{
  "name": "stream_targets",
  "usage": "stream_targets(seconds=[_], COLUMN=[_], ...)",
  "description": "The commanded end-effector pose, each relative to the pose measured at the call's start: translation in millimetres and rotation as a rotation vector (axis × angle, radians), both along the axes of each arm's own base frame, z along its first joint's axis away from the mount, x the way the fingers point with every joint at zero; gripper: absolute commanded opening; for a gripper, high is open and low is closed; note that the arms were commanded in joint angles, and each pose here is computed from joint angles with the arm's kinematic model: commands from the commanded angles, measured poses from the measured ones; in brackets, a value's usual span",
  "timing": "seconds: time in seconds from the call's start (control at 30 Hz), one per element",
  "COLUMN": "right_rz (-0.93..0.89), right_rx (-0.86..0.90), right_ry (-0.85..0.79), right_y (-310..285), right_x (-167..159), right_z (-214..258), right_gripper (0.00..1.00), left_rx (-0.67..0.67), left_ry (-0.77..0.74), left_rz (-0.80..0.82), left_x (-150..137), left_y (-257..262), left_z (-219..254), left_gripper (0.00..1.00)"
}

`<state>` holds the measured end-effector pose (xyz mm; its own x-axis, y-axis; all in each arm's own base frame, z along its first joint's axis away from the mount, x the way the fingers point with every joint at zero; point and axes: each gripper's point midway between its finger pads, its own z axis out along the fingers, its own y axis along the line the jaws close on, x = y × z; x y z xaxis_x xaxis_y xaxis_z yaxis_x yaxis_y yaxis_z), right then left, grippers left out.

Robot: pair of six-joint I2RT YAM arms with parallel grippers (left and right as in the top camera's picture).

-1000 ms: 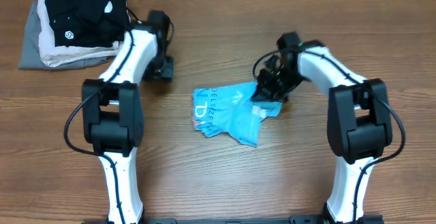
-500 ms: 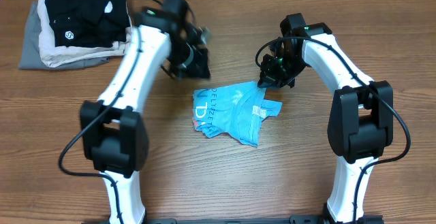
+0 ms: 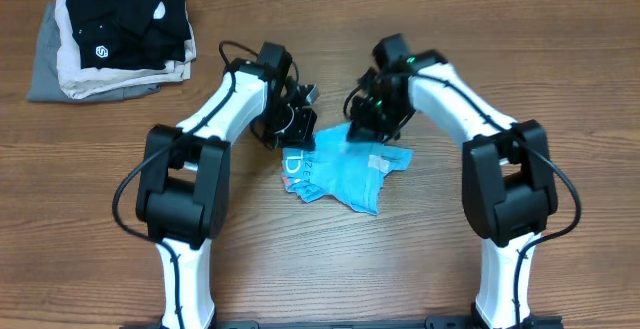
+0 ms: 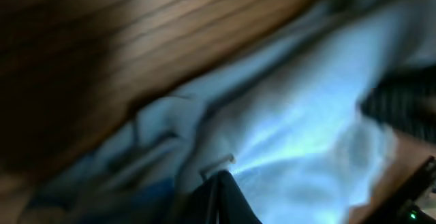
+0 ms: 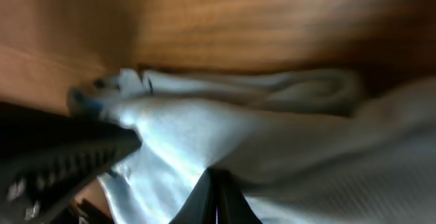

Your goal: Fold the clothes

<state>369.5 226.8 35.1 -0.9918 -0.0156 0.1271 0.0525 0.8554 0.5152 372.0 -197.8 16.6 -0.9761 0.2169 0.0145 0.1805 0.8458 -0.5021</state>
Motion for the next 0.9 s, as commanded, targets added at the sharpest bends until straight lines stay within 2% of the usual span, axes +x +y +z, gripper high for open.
stream_targets(seconds=[0.0,0.1,0.2,0.33,0.47,0.6,0.7,0.77,0.87], right_rz=[-0.049,-0.101,-0.140,-0.180,-0.200,-0.193,-0.088,0.009,0.063], right_rx=[-0.048,-0.158,-0.194,-0.267,-0.309,-0.265,-0.120,-0.026,0.004], right_ry=[0.068,0.089,0.096,0.080,0.030,0.009,-0.004,-0.001,0.022], right_y=[-15,-46,-66,-91,-103,-96,-69,-47,-27], right_x=[-15,-17,-12,1,16,13,1,-11,-25], right_z=[-23,-36,-37,-25,17,68,92,97,83], right_gripper=[0.04,0.04,0.04,0.04,0.04,0.04,0.04,0.04,0.04], left_rx=[0.092,0.128,0.133,0.169,0.236,0.166,0.106,0.077,0.060], left_ry=[0.066,0.075,0.049,-0.010,-0.087,-0.074,-0.020,0.017,0.066], left_rz=[0.040,0.075,0.105,0.121,0.125,0.111,0.067,0.002,-0.058], left_x=[-3,1,12,29,40,22,0,-16,-37], left_y=[28,48,62,80,93,76,55,38,20], left_z=[-40,-44,-32,5,58,101,113,110,98], left_gripper=[0.04,0.04,0.04,0.04,0.05,0.06,0.06,0.07,0.07])
